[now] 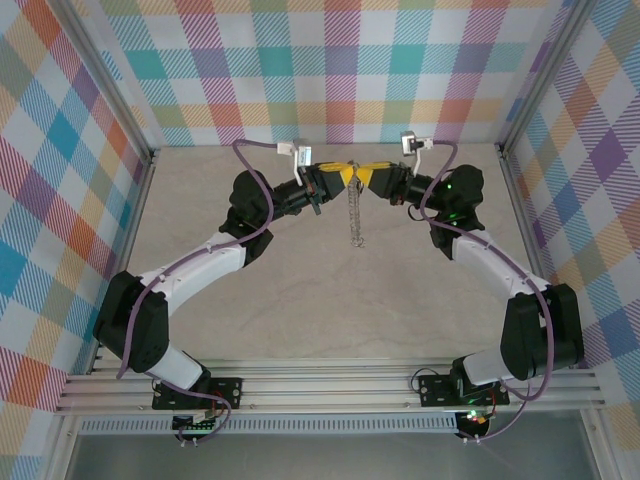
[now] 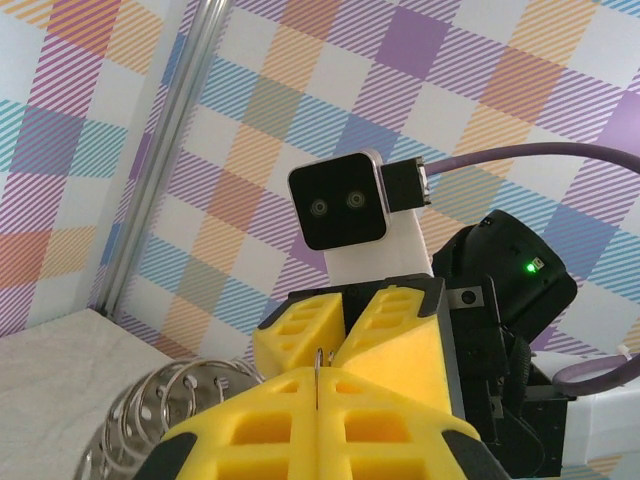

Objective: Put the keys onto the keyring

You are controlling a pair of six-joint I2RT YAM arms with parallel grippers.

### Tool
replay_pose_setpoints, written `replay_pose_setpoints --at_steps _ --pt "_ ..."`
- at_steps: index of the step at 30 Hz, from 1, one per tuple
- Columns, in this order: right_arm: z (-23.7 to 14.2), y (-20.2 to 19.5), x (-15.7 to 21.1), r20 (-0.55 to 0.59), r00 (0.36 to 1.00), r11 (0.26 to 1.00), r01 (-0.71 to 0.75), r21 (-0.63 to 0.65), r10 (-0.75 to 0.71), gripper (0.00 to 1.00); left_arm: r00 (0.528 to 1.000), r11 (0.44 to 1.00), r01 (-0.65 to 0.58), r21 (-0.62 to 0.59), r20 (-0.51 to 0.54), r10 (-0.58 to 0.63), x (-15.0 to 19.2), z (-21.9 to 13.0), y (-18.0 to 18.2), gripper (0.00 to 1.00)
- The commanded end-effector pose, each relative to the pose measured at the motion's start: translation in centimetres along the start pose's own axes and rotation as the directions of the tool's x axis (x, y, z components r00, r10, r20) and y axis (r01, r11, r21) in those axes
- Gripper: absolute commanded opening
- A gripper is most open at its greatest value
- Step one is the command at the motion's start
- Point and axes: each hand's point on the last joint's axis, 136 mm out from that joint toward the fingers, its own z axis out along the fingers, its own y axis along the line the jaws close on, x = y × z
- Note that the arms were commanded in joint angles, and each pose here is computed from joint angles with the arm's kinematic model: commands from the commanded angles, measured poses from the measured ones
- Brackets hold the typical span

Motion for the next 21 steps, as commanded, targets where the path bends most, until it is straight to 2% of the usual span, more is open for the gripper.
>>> replay_pose_setpoints --at_steps 1,4,7,11,18,19,21 --pt "0.4 1.7 -0.9 0.005 0.998 0.996 0.068 -0.051 -0.068 0.14 0.996 0.997 -0.057 0.05 0.07 0.053 -2.6 0.2 -1.3 0.0" --pt "0.4 1.9 -0.9 0.007 0.998 0.996 0.07 -0.053 -0.07 0.1 0.996 0.997 -0.055 0.048 0.069 0.051 -2.5 0.2 -1.2 0.0" --pt "0.5 2.0 -1.0 0.006 0.997 0.996 0.073 -0.054 -0.073 0.0 0.996 0.997 -0.052 0.048 0.068 0.049 -2.4 0.2 -1.2 0.0" --pt "0.4 1.8 -0.8 -0.002 0.997 0.997 0.073 -0.034 -0.073 0.0 0.996 0.998 -0.052 0.034 0.068 0.05 -2.5 0.1 -1.0 0.0" --pt "0.4 0.1 -0.3 -0.021 0.999 0.998 0.039 0.049 -0.038 0.0 0.998 0.995 -0.06 -0.082 0.03 0.063 -2.8 -0.5 0.8 0.01" --pt "0.4 -0.2 -0.3 -0.025 0.999 0.998 0.032 0.062 -0.03 0.0 0.998 0.993 -0.064 -0.1 0.021 0.066 -3.1 -0.7 1.1 0.07" --pt "0.3 -0.7 -0.1 -0.036 0.999 0.996 0.025 0.085 -0.022 0.0 0.997 0.989 -0.079 -0.127 -0.005 0.079 -3.3 -1.0 1.6 0.14"
